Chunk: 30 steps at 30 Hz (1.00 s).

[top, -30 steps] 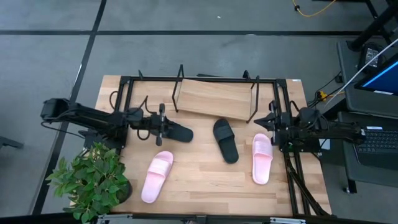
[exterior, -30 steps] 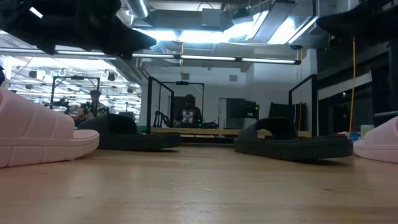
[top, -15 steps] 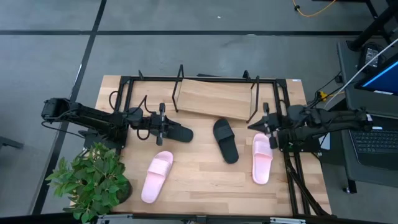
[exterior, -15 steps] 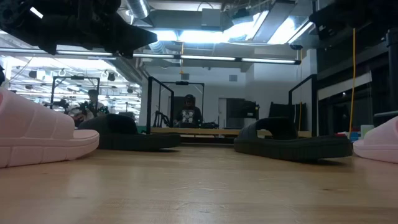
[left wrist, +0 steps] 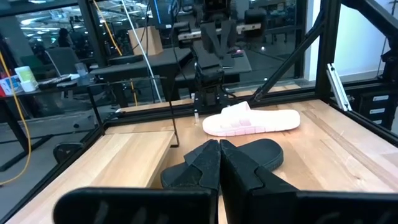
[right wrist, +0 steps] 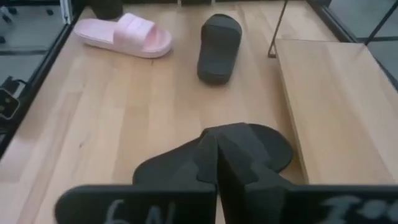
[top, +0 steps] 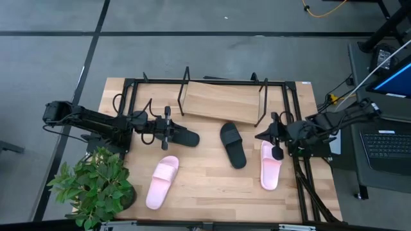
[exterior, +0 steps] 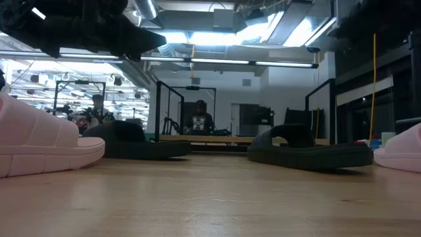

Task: Pick and place slides into the shelf
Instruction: Put the right pink slide on the shelf

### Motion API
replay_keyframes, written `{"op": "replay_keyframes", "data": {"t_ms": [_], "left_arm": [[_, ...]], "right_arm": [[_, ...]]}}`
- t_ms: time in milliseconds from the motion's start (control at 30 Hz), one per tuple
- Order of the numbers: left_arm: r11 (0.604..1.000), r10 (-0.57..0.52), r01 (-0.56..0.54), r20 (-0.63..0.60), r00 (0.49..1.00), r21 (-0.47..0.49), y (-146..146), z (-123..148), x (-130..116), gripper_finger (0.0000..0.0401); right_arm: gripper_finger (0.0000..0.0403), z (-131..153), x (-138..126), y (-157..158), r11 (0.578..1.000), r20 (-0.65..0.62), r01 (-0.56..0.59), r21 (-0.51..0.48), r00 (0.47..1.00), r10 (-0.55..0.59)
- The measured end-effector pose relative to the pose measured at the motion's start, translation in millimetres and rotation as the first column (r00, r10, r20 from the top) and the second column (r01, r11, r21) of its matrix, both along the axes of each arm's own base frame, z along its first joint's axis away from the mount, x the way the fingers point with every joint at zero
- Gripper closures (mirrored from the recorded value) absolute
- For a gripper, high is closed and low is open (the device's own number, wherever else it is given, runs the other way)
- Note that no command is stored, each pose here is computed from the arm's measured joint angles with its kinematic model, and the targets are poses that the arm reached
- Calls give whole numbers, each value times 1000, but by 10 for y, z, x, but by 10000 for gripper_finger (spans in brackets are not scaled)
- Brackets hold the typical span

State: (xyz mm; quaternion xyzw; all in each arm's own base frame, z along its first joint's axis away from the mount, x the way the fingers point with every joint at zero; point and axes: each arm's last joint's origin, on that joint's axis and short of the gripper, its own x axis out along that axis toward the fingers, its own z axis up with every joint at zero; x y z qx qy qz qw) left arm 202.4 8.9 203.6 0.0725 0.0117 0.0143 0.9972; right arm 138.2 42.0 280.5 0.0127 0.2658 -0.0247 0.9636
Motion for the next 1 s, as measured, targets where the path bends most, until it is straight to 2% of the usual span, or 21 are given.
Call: {"op": "replay_keyframes", "data": {"t_ms": [200, 600, 700, 900, 1000], "left_arm": [[1000, 25, -25, 7, 1000, 15, 48, 7, -3, 401], [996, 85, -85, 4, 996, 14, 173, 4, -15, 401], [997, 75, -75, 5, 997, 22, 170, 5, -15, 401], [1000, 4, -5, 5, 1000, 22, 151, 5, -14, 401], [1000, 4, -4, 3, 1000, 23, 151, 3, -14, 401]], "right_arm": [[403, 148, 56, 120, 1000, -74, -16, -1, 997, 16], [403, 85, 266, 335, 994, -298, 113, -12, 948, -112], [403, 45, 293, 400, 991, -373, 131, -36, 918, -135], [403, -20, 328, 516, 961, -497, 272, -50, 828, -260], [403, -28, 379, 601, 952, -540, 301, -61, 792, -285]]}}
